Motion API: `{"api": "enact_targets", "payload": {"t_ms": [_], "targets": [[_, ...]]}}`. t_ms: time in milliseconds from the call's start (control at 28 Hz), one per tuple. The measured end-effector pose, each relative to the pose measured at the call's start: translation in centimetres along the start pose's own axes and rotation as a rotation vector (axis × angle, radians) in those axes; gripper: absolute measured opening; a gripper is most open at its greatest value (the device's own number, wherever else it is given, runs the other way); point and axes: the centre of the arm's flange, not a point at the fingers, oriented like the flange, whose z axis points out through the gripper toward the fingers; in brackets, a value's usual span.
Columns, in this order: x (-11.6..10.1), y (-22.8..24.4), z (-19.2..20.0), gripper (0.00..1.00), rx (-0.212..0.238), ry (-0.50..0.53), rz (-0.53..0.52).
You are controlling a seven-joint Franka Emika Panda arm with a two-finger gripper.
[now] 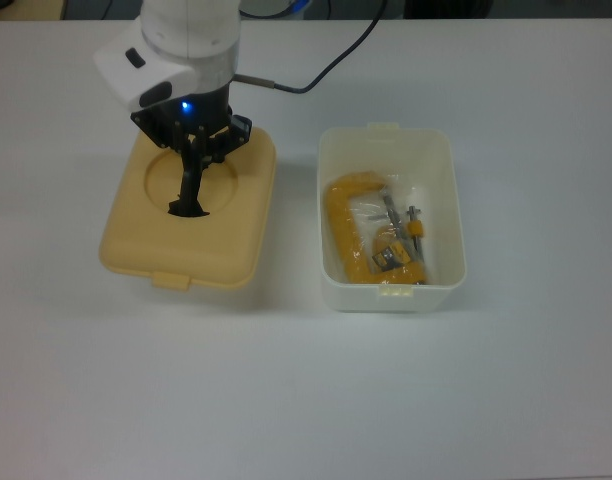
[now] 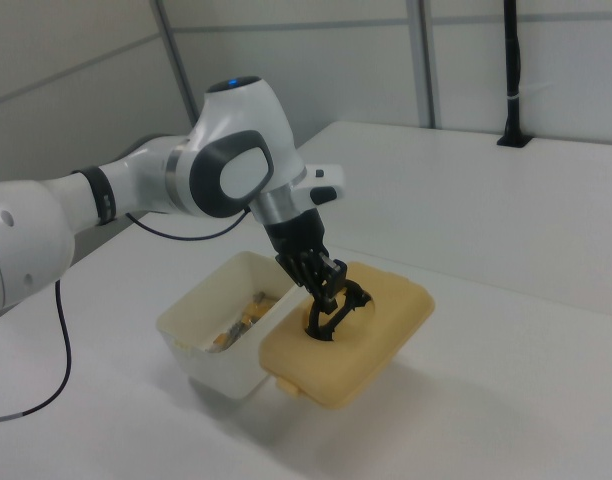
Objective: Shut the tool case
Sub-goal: 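Lift the lid and carry it over the white box, then lower the lid onto the white box's rim and press down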
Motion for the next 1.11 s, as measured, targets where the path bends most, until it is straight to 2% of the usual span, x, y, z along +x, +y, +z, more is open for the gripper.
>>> {"api": "enact_targets", "payload": {"t_ms": [179, 500, 1107], "targets": [[-0.1, -0.7, -1.5, 0.10, 0.015, 0.012, -0.007], [-1.0, -6.1, -2.2, 0.10, 0.040, 0.000, -0.074], [-3.0, -13.9, -3.6, 0.10, 0.081, 0.002, -0.099]]}}
